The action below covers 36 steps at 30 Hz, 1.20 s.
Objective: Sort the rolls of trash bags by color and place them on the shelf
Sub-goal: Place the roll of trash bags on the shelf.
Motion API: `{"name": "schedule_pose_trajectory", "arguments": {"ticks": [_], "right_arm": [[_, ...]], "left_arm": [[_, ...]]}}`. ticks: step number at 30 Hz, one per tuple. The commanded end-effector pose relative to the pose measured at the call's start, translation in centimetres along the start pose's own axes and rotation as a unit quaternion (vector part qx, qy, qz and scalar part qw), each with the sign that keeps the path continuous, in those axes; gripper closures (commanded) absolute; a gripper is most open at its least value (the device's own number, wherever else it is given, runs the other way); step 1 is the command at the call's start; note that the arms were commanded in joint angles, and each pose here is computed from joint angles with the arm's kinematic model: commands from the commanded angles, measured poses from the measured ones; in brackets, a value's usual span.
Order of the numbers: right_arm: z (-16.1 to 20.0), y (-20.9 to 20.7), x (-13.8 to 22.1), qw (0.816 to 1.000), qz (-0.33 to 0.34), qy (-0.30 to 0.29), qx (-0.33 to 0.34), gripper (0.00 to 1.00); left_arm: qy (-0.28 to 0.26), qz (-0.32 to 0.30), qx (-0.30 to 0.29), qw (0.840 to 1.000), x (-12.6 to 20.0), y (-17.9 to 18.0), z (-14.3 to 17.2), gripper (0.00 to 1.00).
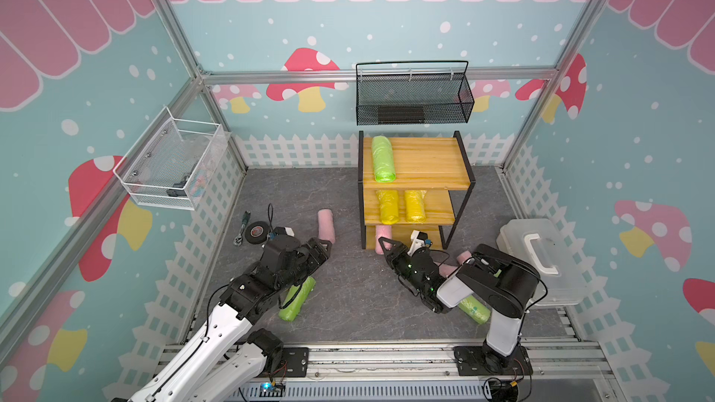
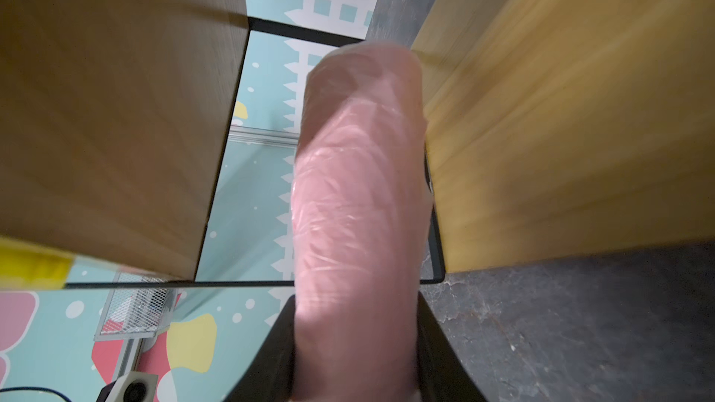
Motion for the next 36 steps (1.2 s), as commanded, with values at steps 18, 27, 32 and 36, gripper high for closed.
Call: {"name": "schedule_pose_trajectory", "arguments": {"ticks": [18, 27, 32, 36], "right_arm": [[-0.5, -1.6, -4.7, 0.998, -0.013, 0.012, -0.052, 0.94], [-0.4, -4.9, -5.0, 0.994, 0.023, 0.017, -0.102, 0.57], [-1.0, -5.1, -4.2, 0.994, 0.031, 0.007, -0.104, 0.40], [-1.2, -5.7, -3.5, 0.994, 0.042, 0.003, -0.105, 0.35]], "left_arm": [[0.020, -0.012, 0.002, 1.000, -0.9, 1.4, 0.0, 0.11], [0.040, -0.018, 0.009, 0.999, -1.5, 1.6, 0.2, 0.07], [0.049, -0.021, 0.006, 0.999, -1.8, 1.7, 0.4, 0.06], [0.046, -0.025, 0.009, 0.999, -1.9, 1.8, 0.0, 0.06]]}}
Point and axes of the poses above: each gripper's point midway between its finger pads, its own x axis back along the fingers, its own y axis along the line the jaws close on, z = x × y, the point moved 3 cm from there along x, back along the fingers, and after that the axes turned 6 degrees about x, right-handed, at the moved point
